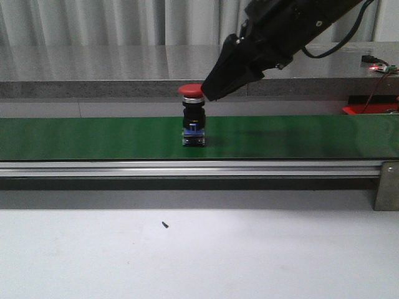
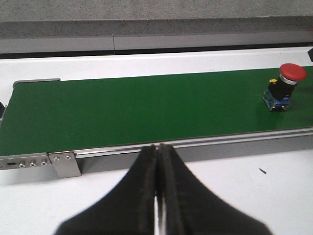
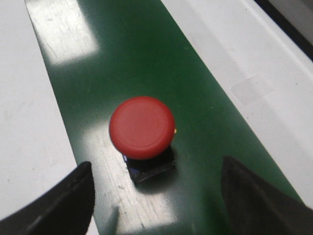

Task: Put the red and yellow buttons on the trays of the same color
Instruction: 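Grasp the second red button with the right gripper and lift it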

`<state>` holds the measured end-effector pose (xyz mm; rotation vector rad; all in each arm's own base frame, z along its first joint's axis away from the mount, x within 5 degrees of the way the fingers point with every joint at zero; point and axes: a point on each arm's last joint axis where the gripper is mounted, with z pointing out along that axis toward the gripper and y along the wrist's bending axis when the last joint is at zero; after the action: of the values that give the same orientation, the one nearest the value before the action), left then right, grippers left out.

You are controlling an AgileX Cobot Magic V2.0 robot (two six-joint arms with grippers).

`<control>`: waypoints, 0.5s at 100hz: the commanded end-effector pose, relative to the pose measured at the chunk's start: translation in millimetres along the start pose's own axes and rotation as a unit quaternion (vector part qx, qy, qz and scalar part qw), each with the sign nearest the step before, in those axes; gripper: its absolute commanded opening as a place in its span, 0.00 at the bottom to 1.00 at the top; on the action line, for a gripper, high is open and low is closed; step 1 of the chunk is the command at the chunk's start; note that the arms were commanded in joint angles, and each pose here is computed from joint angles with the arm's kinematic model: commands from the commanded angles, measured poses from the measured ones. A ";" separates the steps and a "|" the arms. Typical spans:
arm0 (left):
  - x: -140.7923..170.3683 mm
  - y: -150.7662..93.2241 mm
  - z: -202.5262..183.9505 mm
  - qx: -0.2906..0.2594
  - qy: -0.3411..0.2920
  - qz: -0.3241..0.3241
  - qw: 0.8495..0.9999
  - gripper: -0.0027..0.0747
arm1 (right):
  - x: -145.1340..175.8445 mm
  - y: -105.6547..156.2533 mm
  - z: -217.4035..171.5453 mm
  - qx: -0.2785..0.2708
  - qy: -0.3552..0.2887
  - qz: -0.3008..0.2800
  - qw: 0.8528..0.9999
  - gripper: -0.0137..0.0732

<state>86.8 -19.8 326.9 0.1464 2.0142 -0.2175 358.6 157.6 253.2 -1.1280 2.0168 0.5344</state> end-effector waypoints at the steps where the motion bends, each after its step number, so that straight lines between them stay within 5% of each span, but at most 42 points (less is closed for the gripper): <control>1: -14.8 -1.1 -4.4 0.001 -0.050 -0.004 0.999 0.01 | -19.3 1.0 -13.9 0.011 -0.045 0.007 0.999 0.78; 50: -14.8 -1.1 -4.4 0.001 -0.050 -0.004 0.999 0.01 | -13.6 -6.0 5.2 0.000 -0.062 0.070 0.996 0.77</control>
<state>86.8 -19.8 326.9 0.1464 2.0142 -0.2175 370.4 163.8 228.8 -0.9920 2.0859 0.6440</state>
